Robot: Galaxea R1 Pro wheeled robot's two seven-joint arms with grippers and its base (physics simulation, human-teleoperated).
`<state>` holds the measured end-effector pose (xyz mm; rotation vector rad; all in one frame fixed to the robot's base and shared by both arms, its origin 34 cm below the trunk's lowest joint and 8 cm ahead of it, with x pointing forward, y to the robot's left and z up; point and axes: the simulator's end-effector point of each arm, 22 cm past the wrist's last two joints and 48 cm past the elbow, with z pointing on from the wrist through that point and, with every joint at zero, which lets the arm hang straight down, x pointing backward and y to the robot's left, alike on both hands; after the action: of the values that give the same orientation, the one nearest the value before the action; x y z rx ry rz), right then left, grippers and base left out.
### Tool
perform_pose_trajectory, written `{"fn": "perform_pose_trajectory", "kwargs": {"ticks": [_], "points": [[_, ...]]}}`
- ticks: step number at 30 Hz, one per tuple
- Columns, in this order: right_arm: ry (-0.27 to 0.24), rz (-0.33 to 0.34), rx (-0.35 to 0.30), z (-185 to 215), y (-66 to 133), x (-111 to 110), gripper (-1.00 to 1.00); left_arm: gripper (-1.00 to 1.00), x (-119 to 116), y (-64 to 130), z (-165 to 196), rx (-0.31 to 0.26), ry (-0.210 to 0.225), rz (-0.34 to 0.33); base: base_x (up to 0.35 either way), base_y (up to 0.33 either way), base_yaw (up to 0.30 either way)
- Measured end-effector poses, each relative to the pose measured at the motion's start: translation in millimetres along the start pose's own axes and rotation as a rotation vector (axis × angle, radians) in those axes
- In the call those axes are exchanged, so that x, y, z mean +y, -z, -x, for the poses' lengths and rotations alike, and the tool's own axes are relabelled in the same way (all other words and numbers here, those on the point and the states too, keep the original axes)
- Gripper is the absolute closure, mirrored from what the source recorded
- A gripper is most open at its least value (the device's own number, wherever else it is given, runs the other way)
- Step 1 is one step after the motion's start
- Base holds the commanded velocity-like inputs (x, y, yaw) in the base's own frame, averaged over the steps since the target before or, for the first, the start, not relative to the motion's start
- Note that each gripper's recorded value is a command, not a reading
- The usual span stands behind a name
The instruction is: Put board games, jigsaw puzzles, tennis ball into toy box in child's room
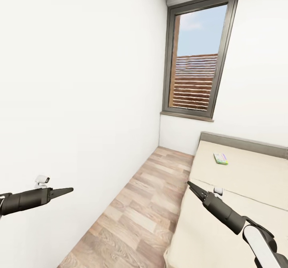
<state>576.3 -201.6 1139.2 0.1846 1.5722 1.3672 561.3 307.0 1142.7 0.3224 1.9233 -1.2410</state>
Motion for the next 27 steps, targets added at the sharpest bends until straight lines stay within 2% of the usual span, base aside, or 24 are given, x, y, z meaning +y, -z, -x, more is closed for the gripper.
{"fn": "perform_pose_trajectory", "kwargs": {"ticks": [11, 19, 27], "points": [[0.007, 0.006, -0.003, 2.2, 0.4, 4.1, -1.00, -1.00, -3.8, 2.2, 3.3, -0.008, -0.009, -0.003, 0.260, 0.121, -0.258], [0.012, 0.011, -0.008, 4.6, 1.2, 7.2, -1.00, -1.00, -6.6, 3.4, 5.2, -0.011, -0.015, -0.004, 0.139, 0.183, -0.257], [0.009, 0.009, -0.011, 5.8, 2.7, 6.6, -1.00, -1.00, -9.3, 4.5, 7.0, -0.015, -0.021, -0.006, 0.101, 0.049, -0.257]]}}
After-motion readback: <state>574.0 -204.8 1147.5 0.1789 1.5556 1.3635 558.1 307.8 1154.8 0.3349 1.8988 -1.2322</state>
